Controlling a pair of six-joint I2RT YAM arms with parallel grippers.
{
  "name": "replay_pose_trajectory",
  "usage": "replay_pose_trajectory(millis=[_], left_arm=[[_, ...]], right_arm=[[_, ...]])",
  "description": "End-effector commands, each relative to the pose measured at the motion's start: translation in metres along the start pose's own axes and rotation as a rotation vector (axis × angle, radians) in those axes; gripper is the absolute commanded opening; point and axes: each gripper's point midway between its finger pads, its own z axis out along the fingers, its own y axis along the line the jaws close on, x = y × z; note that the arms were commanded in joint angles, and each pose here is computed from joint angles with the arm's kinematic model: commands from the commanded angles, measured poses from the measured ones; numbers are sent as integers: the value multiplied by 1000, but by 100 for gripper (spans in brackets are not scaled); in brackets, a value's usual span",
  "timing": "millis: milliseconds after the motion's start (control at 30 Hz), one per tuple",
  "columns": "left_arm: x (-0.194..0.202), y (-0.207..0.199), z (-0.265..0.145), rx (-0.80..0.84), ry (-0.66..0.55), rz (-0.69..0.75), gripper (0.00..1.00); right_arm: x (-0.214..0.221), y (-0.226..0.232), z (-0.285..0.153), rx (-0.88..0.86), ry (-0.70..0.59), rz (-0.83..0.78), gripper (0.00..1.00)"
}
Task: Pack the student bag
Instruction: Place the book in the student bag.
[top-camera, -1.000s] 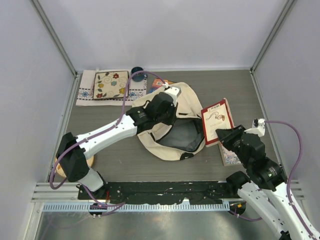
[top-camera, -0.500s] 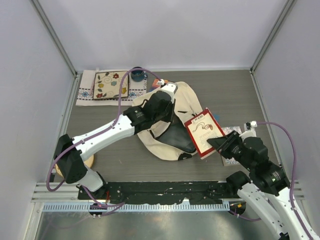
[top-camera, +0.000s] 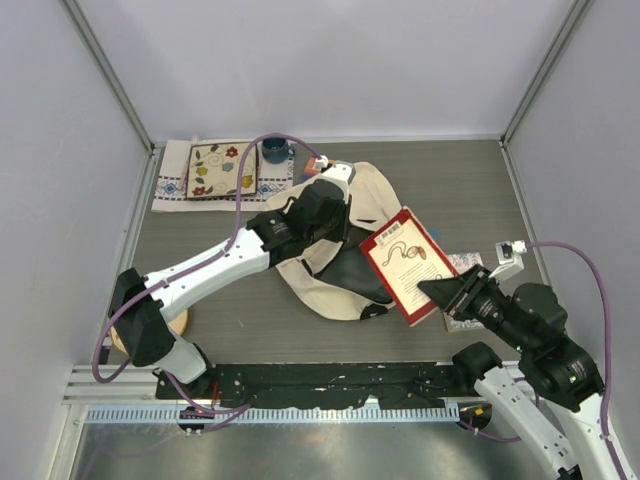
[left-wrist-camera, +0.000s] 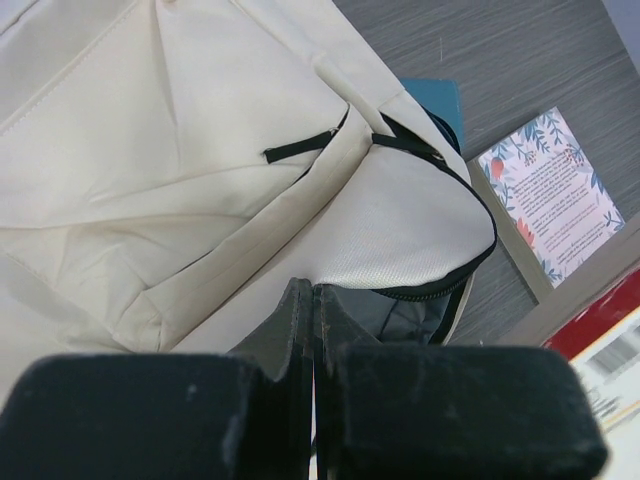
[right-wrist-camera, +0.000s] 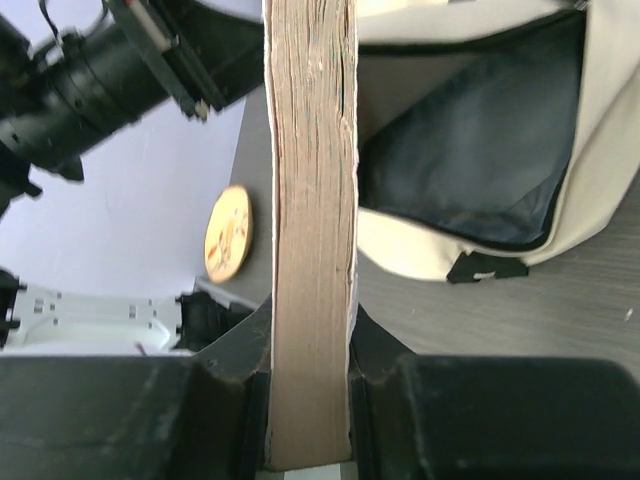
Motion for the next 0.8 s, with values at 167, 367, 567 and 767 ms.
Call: replay_pose_trajectory(millis=[167, 367, 567, 767], left_arm=[[-57, -10, -11, 14, -159, -59, 0], [-64, -10, -20, 14, -185, -68, 0], [-68, -15, -27, 58, -210, -76, 0], [-67, -30, -35, 164, -233, -73, 0]], right_arm=[[39, 22, 9, -152, 242, -28, 1], [59, -1, 28, -79, 319, 29, 1], [56, -21, 49, -6, 262, 69, 1], [51, -28, 87, -43, 171, 201, 1]])
